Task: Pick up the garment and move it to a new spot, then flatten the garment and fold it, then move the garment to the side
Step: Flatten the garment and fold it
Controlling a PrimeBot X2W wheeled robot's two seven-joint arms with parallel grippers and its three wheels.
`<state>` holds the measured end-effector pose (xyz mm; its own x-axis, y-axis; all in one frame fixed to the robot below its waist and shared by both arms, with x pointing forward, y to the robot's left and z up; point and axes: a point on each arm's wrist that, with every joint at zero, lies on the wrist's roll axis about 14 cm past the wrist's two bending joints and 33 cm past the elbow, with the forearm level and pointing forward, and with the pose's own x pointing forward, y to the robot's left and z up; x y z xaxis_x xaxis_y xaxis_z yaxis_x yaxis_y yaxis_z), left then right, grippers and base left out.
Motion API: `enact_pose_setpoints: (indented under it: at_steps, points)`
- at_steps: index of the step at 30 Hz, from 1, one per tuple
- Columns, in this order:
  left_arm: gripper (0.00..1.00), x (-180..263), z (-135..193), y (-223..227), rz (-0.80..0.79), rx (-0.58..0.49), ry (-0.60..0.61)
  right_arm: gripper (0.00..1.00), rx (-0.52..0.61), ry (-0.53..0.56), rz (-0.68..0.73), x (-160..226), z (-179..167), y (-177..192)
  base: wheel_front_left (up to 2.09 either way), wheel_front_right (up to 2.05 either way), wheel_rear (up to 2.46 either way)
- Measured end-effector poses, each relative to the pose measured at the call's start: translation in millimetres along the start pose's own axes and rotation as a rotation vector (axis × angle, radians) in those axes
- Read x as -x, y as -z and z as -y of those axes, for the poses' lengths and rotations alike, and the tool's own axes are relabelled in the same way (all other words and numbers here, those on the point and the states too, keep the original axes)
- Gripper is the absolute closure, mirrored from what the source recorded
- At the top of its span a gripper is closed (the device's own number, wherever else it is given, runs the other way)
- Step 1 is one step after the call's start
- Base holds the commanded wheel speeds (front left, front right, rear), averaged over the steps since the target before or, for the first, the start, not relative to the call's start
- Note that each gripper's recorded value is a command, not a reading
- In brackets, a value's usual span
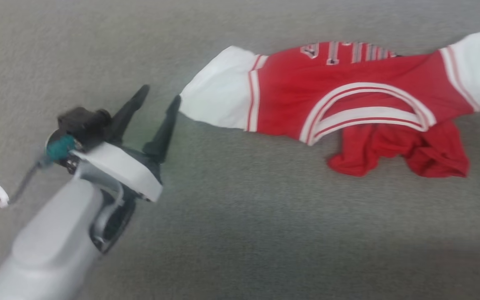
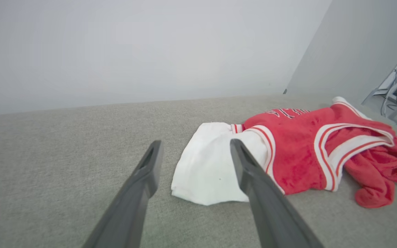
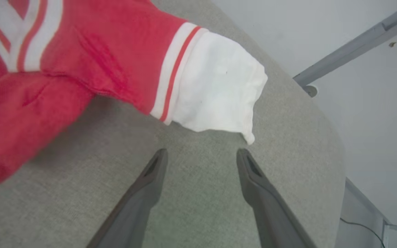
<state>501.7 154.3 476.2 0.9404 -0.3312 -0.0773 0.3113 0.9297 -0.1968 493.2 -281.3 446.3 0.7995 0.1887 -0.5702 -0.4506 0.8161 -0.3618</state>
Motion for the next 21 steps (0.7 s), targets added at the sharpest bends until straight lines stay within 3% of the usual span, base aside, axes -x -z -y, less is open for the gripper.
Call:
enact_pose_setpoints:
  at_steps: [8,17,18,19,20,21]
  points:
    - [0.0,31.0,-4.9,14.8,0.033,-0.045,-0.087,0.0,0.059,-0.103,-0.088,-44.6,-7.4,-2.8,0.0,0.0,0.0]
    - [0.0,37.9,-14.8,27.3,0.02,-0.056,-0.107,0.0,0.071,-0.171,-0.193,-81.6,-16.0,12.3,0.0,0.0,0.0]
    - [0.0,37.6,-14.7,29.1,0.015,-0.065,-0.1,0.47,0.066,-0.174,-0.196,-83.9,-16.4,12.3,0.0,0.0,0.0]
    - [0.0,36.5,-13.6,30.5,0.009,-0.079,-0.085,0.84,0.06,-0.18,-0.2,-84.7,-17.3,13.1,0.0,0.0,0.0]
    - [0.0,35.3,-13.5,30.8,0.004,-0.095,-0.071,1.0,0.055,-0.185,-0.201,-84.9,-18.8,13.0,0.0,0.0,0.0]
    - [0.0,32.7,-13.2,30.0,0.001,-0.116,-0.052,1.0,0.045,-0.19,-0.203,-84.3,-19.7,13.3,0.0,0.0,0.0]
